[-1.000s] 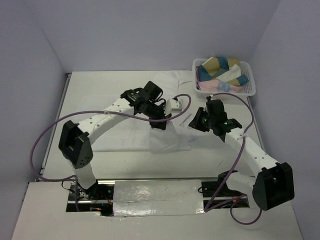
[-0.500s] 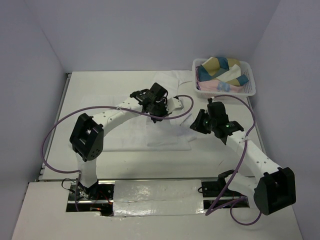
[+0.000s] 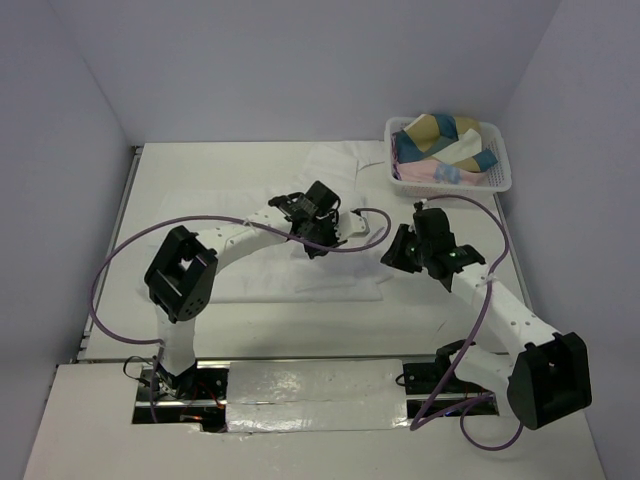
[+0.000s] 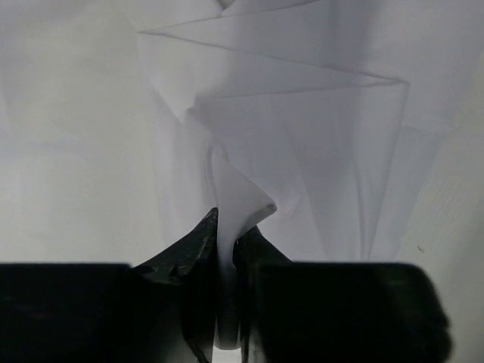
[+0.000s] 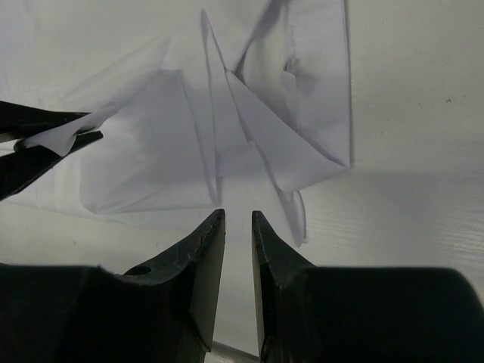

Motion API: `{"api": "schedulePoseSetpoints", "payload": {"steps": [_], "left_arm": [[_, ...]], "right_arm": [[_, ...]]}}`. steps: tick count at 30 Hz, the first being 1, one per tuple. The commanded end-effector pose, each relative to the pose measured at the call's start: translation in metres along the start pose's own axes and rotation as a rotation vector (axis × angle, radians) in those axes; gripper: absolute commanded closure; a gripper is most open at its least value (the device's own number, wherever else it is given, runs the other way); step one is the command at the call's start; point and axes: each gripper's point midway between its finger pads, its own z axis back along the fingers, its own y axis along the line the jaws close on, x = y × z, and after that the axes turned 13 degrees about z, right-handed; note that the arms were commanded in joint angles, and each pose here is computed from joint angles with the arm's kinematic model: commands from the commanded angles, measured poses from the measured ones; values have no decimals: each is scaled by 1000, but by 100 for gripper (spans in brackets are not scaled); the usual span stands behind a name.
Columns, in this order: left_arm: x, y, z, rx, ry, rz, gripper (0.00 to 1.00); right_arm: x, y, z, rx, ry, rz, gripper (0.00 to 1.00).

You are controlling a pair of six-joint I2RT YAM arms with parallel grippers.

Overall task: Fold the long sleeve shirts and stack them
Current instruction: Fold the shirt

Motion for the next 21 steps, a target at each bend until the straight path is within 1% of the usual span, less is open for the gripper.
{"api": "schedulePoseSetpoints", "payload": {"steps": [1,3,5,6,7,8,10,11,12,13,14,15,18,21], "left_arm": [[10,-20,-4,-90,-47,-36,72],[6,-29,-3,-129,-35,-63,66],[-10,-55,-2,-231,11,-103,56],[-11,-55,-2,-232,13,-103,56],[-18,-65,-1,-270,40,-111,51],[-21,-68,2,-277,51,-112,50],[-26,-73,7,-289,63,-118,44],[-29,-75,8,-295,67,-134,31],[-30,-77,11,-304,67,-142,30],[-30,-80,17,-315,65,-146,11],[-32,-84,20,-324,69,-152,5],[-33,-87,22,-334,70,-170,1],[-30,-95,33,-356,51,-188,1],[-12,-94,45,-341,-12,-181,1]], "right_arm": [[5,-2,5,-6,-39,14,71],[3,-3,7,-6,-42,15,72],[1,-5,10,-14,-50,16,71],[1,-6,11,-18,-55,19,71],[1,-8,13,-25,-61,18,71],[0,-7,14,-24,-62,20,71],[0,-8,16,-26,-67,17,71],[0,-9,16,-26,-69,14,70],[-1,-8,16,-22,-68,15,70],[-1,-6,17,-14,-66,17,70],[-1,-6,17,-13,-66,16,70],[0,-6,18,-12,-69,14,70],[1,0,18,14,-73,12,70],[1,5,17,40,-60,22,70]]}}
